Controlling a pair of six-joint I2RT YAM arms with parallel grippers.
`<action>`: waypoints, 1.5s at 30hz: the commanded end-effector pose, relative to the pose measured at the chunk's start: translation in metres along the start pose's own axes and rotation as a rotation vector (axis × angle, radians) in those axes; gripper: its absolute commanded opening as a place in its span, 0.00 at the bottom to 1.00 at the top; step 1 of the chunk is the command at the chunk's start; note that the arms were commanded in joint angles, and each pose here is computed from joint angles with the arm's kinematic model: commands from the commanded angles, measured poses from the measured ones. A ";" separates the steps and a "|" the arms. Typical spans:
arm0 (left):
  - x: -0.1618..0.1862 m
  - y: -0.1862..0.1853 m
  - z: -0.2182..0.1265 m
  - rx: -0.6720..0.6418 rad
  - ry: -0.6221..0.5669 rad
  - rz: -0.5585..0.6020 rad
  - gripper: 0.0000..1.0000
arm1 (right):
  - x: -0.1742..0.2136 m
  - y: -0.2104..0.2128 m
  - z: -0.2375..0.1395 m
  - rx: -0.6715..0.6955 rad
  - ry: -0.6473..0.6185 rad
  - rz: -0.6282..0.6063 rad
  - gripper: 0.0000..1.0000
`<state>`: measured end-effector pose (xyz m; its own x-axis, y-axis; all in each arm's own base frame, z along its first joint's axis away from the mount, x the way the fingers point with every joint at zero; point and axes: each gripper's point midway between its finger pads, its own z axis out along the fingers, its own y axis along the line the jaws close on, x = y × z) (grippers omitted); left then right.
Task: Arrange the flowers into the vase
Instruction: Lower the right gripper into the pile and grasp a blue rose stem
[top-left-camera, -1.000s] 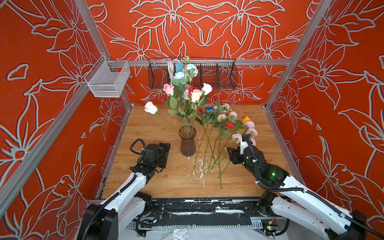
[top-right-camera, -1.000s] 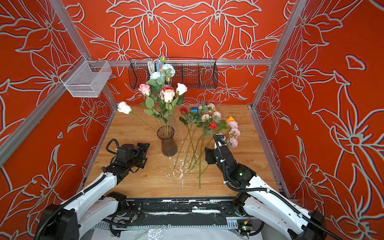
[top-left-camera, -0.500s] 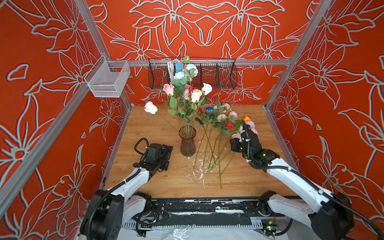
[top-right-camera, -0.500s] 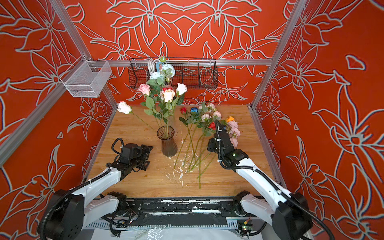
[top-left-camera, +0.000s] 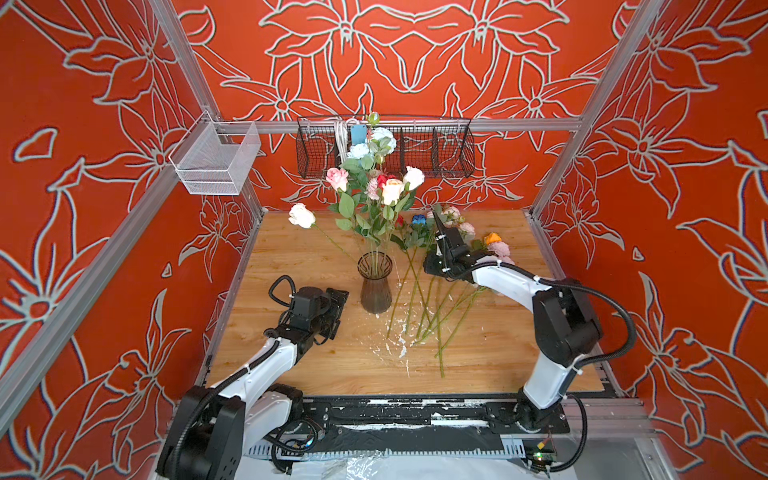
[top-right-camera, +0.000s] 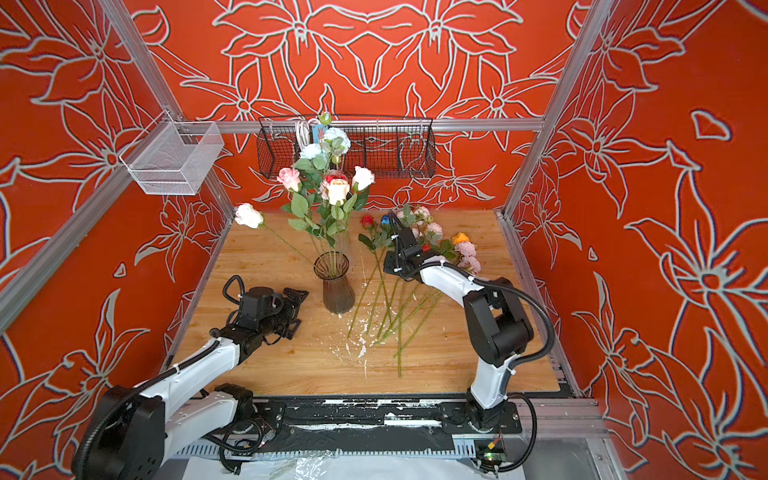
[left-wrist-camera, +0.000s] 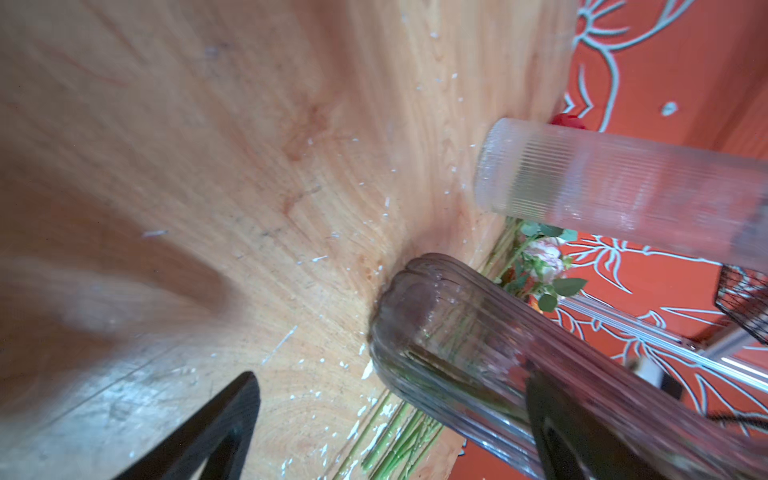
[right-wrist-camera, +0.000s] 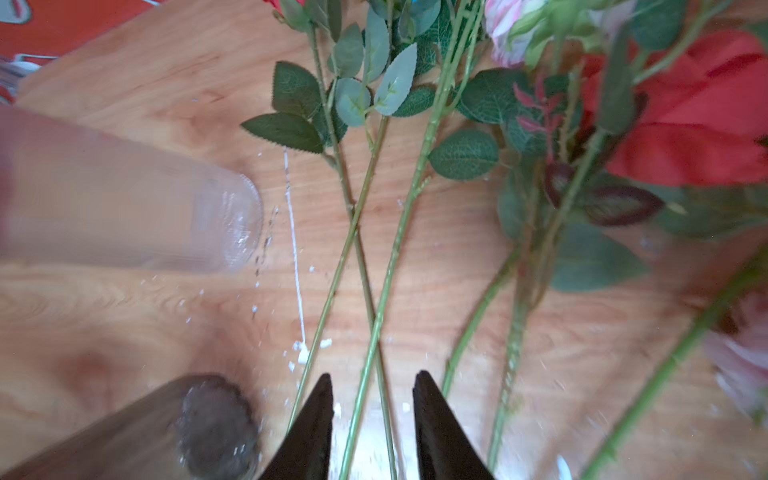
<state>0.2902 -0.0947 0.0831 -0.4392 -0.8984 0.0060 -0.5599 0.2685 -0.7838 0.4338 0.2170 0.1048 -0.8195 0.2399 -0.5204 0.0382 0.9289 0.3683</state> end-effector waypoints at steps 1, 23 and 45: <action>-0.003 0.007 -0.007 -0.001 -0.034 0.039 0.99 | -0.012 -0.001 0.015 0.042 -0.010 0.033 0.34; -0.022 0.012 -0.042 0.123 -0.210 0.057 0.99 | -0.030 -0.001 0.055 0.105 -0.022 0.041 0.30; -0.022 0.003 -0.044 0.136 -0.211 0.067 0.99 | -0.040 -0.017 0.115 0.305 0.056 0.036 0.37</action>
<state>0.2647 -0.0591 0.1014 -0.3123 -0.9380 -0.1507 -0.4387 0.2831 -0.8529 0.5369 0.2391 0.0361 -0.8363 0.2710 -0.4766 0.1901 0.9587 0.2114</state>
